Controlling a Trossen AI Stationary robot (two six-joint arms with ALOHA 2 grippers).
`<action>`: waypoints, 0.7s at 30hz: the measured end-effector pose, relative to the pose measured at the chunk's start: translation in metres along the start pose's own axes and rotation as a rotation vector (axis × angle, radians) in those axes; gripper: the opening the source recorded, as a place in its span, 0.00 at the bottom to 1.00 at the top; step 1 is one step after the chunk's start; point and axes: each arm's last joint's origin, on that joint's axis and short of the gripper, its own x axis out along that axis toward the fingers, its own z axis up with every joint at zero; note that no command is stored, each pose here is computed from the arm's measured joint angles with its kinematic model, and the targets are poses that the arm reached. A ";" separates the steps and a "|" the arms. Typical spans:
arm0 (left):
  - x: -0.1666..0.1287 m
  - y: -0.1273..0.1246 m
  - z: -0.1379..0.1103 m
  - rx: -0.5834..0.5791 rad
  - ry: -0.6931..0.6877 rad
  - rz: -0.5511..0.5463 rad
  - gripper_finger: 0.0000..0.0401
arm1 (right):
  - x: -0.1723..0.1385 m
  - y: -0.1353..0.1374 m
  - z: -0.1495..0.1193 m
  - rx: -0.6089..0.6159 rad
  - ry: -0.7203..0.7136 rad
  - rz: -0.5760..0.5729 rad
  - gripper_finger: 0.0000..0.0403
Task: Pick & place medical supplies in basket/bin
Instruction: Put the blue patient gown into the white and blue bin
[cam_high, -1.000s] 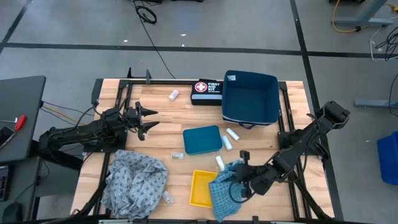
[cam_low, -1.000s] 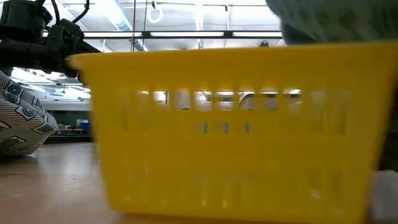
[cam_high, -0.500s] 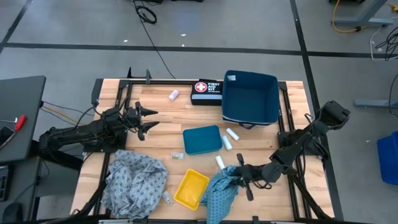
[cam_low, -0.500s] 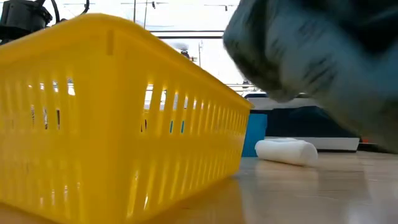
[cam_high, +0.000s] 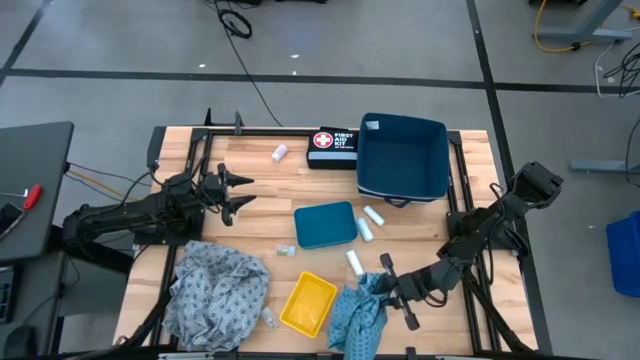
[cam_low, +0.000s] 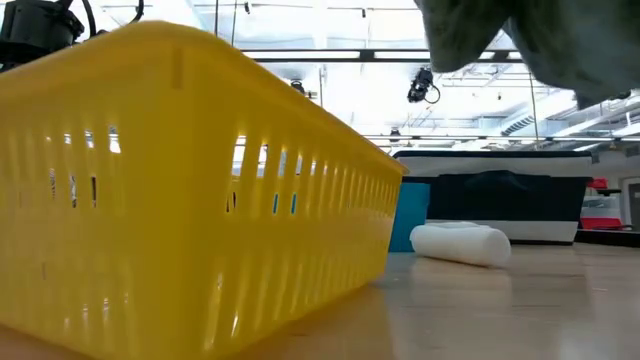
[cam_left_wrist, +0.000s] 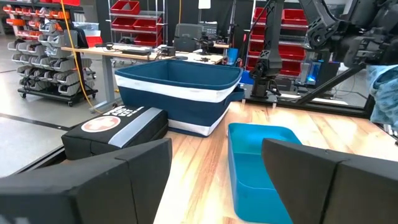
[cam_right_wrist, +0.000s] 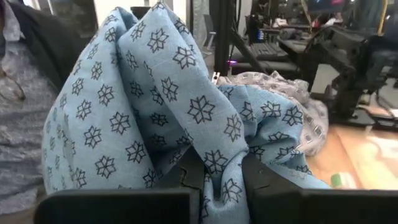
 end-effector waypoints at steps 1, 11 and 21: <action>0.000 0.000 0.000 0.000 0.000 0.000 0.63 | 0.000 -0.001 0.000 -0.013 -0.002 -0.018 0.09; 0.000 0.000 0.000 0.000 0.000 0.000 0.63 | 0.005 -0.032 0.007 -0.118 -0.040 -0.358 0.09; 0.000 0.000 0.000 0.007 0.000 0.000 0.63 | 0.003 -0.063 0.018 -0.145 -0.063 -0.786 0.09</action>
